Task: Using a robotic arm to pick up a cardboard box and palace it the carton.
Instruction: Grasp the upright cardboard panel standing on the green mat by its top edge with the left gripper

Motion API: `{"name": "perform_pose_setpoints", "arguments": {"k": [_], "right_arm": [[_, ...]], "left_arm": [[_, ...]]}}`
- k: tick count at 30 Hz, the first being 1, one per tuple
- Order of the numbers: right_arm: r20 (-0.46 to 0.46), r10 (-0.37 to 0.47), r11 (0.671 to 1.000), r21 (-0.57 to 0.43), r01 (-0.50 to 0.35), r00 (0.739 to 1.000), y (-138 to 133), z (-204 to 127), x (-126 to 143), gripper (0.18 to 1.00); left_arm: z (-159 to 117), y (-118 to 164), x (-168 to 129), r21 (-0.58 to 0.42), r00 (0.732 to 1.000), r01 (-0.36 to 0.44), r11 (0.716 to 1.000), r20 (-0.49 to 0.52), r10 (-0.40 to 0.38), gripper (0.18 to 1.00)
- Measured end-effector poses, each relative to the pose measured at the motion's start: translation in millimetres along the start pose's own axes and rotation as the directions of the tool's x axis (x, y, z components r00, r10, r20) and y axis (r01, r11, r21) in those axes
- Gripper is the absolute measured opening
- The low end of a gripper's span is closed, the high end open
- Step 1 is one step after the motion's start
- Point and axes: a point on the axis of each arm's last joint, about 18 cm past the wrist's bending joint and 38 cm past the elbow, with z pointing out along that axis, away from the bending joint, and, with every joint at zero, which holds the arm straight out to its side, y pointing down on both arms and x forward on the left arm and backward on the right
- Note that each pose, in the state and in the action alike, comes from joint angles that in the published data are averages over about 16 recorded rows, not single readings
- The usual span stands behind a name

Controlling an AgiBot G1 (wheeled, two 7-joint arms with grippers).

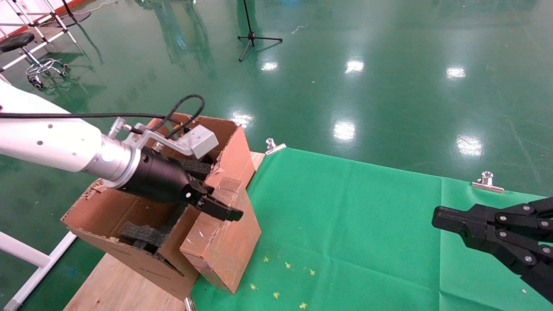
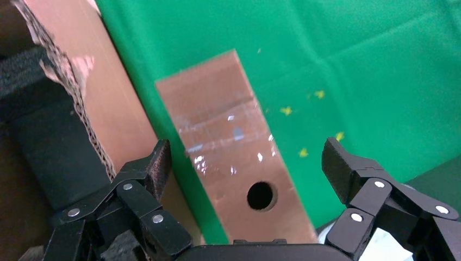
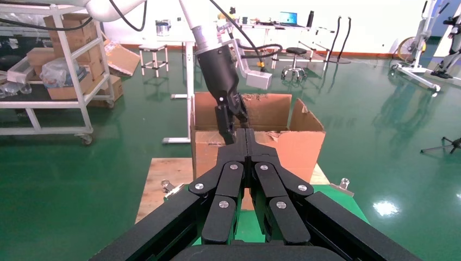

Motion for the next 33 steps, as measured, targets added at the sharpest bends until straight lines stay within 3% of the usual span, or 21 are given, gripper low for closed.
{"name": "perform_pose_setpoints", "arguments": {"k": [19, 26, 33], "right_arm": [[0.000, 0.000, 1.000, 0.000, 0.000, 1.000, 0.0, -0.1, 0.1, 0.196], [-0.001, 0.000, 1.000, 0.000, 0.000, 1.000, 0.0, -0.1, 0.1, 0.227], [0.000, 0.000, 1.000, 0.000, 0.000, 1.000, 0.0, -0.1, 0.1, 0.307]], "left_arm": [[2.1, 1.3, -1.0, -0.079, 0.995, -0.091, 0.993, 0.044, 0.094, 1.001], [2.0, 1.3, -0.9, -0.079, 0.995, -0.090, 0.993, 0.043, 0.094, 0.993], [2.1, 1.4, -0.8, -0.074, 0.995, -0.085, 0.994, 0.041, 0.088, 0.947]]}}
